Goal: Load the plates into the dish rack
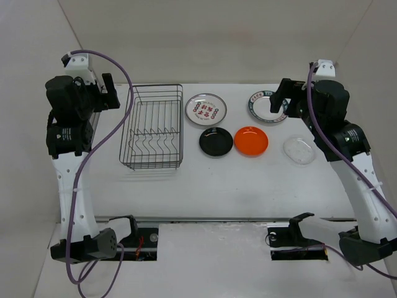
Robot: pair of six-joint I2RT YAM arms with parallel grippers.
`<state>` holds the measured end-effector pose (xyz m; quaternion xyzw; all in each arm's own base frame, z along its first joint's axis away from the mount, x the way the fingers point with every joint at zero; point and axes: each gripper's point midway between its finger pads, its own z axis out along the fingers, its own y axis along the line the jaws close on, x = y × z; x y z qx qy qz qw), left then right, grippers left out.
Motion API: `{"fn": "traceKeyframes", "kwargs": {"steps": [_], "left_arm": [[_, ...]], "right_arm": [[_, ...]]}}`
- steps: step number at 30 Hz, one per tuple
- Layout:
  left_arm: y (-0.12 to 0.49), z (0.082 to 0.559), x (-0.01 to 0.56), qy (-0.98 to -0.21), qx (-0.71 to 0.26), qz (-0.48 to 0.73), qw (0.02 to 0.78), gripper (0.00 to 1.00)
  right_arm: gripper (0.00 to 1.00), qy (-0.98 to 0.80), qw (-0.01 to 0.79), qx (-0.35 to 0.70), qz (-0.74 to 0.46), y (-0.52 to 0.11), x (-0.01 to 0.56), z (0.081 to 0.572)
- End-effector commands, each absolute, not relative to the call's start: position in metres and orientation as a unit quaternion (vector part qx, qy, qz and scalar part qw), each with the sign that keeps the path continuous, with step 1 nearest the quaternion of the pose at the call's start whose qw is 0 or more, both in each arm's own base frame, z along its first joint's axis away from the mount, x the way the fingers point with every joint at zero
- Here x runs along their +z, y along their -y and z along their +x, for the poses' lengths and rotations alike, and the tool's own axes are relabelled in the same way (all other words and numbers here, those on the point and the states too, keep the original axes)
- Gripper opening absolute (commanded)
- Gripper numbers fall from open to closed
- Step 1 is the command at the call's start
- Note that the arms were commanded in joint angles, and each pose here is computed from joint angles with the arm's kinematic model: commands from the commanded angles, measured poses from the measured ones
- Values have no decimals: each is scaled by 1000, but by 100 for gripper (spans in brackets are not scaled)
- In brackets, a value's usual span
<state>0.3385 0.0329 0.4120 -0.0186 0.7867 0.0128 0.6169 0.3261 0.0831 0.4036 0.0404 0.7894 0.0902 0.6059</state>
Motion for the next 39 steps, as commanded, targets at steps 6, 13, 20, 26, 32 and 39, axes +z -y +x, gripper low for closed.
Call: {"fn": "traceKeyframes", "kwargs": {"steps": [6, 13, 20, 26, 32, 39], "left_arm": [[-36, 334, 427, -765, 21, -31, 642, 100], [-33, 339, 416, -774, 12, -19, 632, 100], [-21, 336, 403, -782, -1, 25, 623, 100], [-14, 338, 393, -787, -20, 38, 616, 100], [-10, 339, 375, -798, -34, 37, 600, 100], [-12, 339, 375, -799, -30, 35, 600, 100]], "right_arm": [[100, -773, 626, 89, 44, -87, 419, 324], [100, -753, 626, 198, -47, -153, 380, 389], [95, -795, 518, 292, -123, -222, 287, 512], [90, -822, 464, 311, -108, -228, 220, 585], [89, -859, 409, 296, -81, -222, 156, 599], [82, -888, 349, 296, -49, -221, 97, 588]]}}
